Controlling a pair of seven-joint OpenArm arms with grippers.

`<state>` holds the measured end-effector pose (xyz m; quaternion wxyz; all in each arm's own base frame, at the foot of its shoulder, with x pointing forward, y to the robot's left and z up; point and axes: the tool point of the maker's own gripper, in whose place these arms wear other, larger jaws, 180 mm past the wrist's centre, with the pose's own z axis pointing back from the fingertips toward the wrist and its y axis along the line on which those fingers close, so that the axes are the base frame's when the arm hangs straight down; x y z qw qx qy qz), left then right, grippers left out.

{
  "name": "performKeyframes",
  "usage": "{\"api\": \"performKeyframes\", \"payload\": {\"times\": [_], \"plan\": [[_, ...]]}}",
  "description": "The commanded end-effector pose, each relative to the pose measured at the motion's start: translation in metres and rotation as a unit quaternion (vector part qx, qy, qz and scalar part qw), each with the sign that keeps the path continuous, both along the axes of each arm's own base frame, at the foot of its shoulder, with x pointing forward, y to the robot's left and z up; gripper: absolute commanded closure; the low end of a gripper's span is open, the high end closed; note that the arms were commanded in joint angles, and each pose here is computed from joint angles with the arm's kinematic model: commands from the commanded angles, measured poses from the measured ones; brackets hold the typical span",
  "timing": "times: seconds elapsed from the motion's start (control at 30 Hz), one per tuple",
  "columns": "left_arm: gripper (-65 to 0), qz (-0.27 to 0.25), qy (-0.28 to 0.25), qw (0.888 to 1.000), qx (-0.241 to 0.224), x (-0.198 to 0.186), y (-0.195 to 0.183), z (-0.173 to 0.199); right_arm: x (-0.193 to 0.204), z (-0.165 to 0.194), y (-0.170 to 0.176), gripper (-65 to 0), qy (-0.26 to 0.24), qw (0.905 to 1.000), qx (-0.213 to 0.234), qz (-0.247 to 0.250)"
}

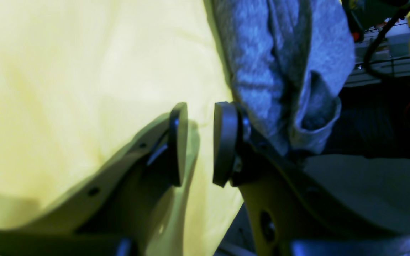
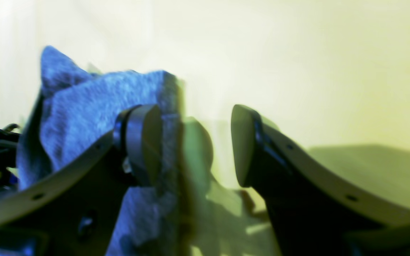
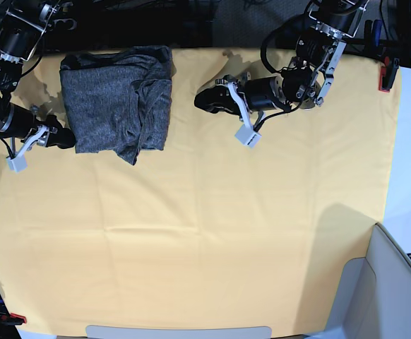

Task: Fold the T-shirt properly
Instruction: 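Grasp the stack's side with the right gripper and the other side with the left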

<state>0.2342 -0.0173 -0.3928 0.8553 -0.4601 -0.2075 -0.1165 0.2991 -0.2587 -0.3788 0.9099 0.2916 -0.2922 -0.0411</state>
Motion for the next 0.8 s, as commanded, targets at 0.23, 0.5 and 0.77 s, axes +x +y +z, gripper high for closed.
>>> {"api": "performKeyframes", "payload": {"times": [0.23,0.5,0.77], "plan": [[-12.9,0.002,-0.004,1.000,-0.015,-0.002,-0.002,0.005,0.004,0.008,0.018,-32.0,-0.022,0.9990,0.036,0.013],[-23.6,-0.036,0.065,0.997,-0.001,-0.047,-0.003,-0.016,-0.006,-0.005,0.037,-23.1,0.003,0.9983,0.034,0.048],[-26.6,-0.031,0.102,0.993,-0.054,-0.067,-0.018,-0.010,-0.006,-0.009,0.047,-15.8,0.006,0.9977,0.044,0.051]]}}
